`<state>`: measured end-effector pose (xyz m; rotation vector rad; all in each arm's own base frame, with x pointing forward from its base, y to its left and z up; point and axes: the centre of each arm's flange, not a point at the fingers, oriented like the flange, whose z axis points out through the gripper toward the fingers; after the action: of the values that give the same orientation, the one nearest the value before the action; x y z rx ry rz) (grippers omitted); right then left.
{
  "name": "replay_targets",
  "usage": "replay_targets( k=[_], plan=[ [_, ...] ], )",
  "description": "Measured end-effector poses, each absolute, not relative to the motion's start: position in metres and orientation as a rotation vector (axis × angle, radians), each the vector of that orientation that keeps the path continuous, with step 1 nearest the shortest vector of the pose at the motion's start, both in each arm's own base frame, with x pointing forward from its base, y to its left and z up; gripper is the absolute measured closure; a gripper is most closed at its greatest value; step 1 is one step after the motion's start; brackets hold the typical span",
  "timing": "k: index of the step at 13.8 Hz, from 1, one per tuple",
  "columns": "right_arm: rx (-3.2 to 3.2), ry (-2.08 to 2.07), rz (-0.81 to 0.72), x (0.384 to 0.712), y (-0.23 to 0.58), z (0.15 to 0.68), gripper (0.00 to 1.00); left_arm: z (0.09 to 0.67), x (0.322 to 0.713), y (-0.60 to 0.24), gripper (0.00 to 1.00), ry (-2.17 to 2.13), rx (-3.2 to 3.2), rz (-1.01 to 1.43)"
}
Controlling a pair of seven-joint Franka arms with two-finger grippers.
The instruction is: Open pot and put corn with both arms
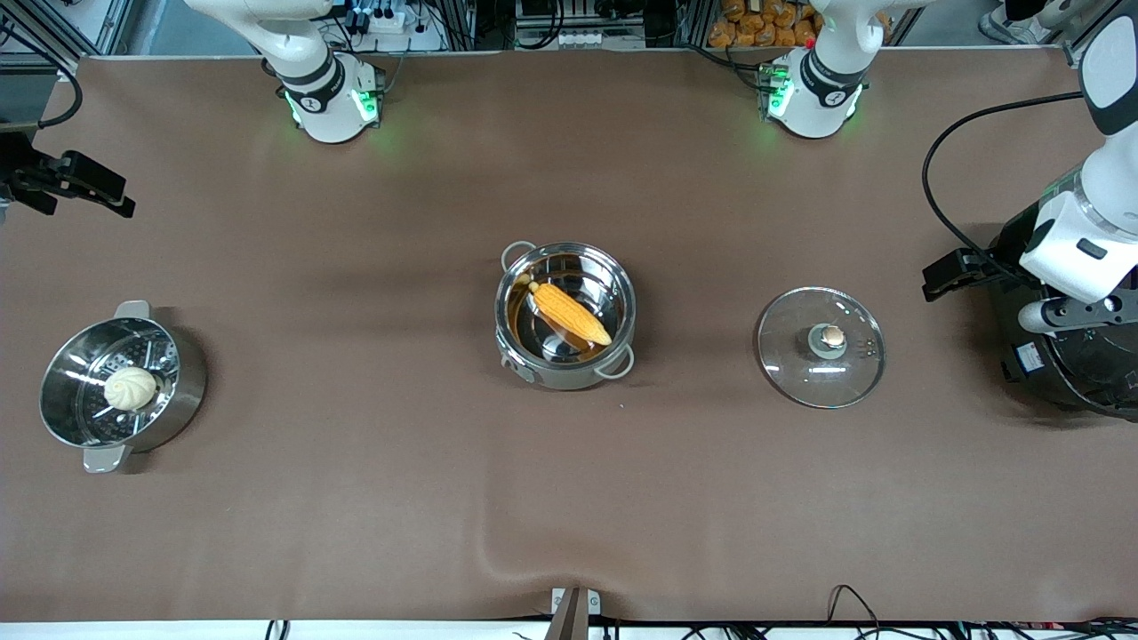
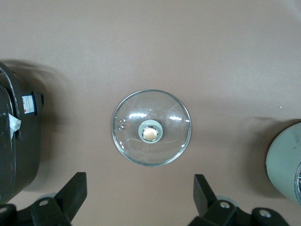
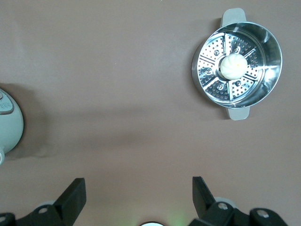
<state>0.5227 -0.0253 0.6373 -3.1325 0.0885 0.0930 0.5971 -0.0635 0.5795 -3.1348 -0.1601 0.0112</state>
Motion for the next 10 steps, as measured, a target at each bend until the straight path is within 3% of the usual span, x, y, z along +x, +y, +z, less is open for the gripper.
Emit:
replay_targets(
  k=[10],
  plan=[
    [-3.134,0.07,0.093,0.523,-0.0176,0.6373,0.0,0.582,0.5961,-0.06,0.0,-0.169,-3.132,0.024]
  ],
)
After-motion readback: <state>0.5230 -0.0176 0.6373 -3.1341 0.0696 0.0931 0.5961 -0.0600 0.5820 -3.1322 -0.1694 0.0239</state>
